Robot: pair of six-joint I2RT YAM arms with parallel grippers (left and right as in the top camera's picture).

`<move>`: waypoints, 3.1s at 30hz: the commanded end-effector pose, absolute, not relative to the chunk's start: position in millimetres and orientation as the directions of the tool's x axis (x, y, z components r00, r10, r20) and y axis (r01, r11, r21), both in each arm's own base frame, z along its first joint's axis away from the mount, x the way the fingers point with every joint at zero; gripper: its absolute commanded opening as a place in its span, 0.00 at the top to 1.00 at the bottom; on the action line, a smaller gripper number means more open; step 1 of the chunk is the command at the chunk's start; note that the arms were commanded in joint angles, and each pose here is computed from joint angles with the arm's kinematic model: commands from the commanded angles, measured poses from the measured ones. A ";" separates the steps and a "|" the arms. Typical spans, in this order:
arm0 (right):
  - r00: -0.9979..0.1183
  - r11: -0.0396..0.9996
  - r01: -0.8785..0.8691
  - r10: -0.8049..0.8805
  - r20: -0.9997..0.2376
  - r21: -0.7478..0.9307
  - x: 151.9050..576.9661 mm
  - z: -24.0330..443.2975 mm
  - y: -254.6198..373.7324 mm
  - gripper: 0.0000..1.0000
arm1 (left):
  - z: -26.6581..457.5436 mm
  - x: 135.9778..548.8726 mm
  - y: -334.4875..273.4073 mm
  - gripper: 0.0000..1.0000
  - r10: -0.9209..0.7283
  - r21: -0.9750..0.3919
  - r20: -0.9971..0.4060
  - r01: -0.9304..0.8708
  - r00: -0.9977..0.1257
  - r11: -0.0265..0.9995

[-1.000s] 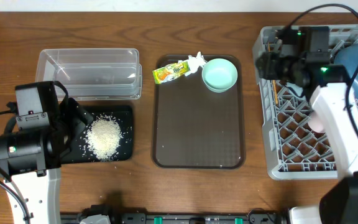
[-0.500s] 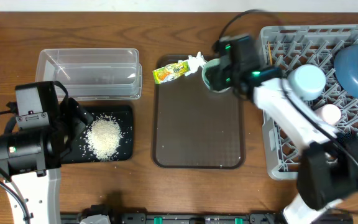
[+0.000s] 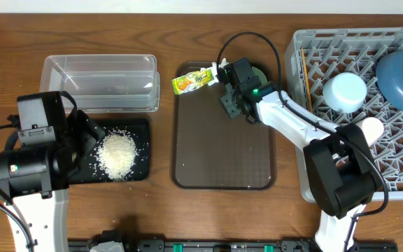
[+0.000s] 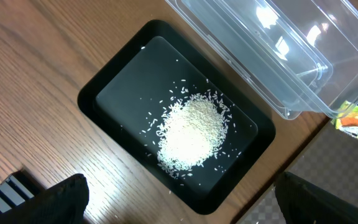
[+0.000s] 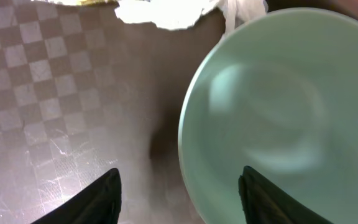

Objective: Sort waste into correct bins and load items into the dishwasher rack
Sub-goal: 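Move the right gripper to the light-green bowl and grasp its rim, then lift the light-green bowl and carry it right into the rack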

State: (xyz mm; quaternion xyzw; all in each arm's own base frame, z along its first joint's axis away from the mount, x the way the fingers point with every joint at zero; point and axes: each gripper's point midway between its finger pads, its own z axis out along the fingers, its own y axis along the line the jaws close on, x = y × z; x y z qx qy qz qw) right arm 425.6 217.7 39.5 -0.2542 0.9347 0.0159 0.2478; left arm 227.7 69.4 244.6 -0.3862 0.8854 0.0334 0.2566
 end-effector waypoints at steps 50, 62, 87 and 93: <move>-0.768 0.880 0.088 0.358 -0.531 0.466 398.5 265.7 -25.8 0.99 | 248.8 227.5 71.7 0.03 -0.670 -0.141 -0.490 -0.708 -0.558 0.692; -0.604 0.569 -0.060 0.633 -0.483 0.820 350.6 256.3 -125.6 0.99 | 248.8 227.5 71.7 0.03 -0.670 -0.141 -0.490 -0.708 -0.557 0.692; -0.505 0.413 0.014 0.789 -0.350 0.911 336.2 184.8 -185.9 0.99 | 248.8 227.5 71.7 0.03 -0.670 -0.141 -0.490 -0.708 -0.558 0.692; -0.504 0.382 0.035 0.805 -0.314 0.923 334.4 175.1 -190.1 0.99 | 248.8 227.5 71.7 0.03 -0.670 -0.141 -0.490 -0.708 -0.558 0.692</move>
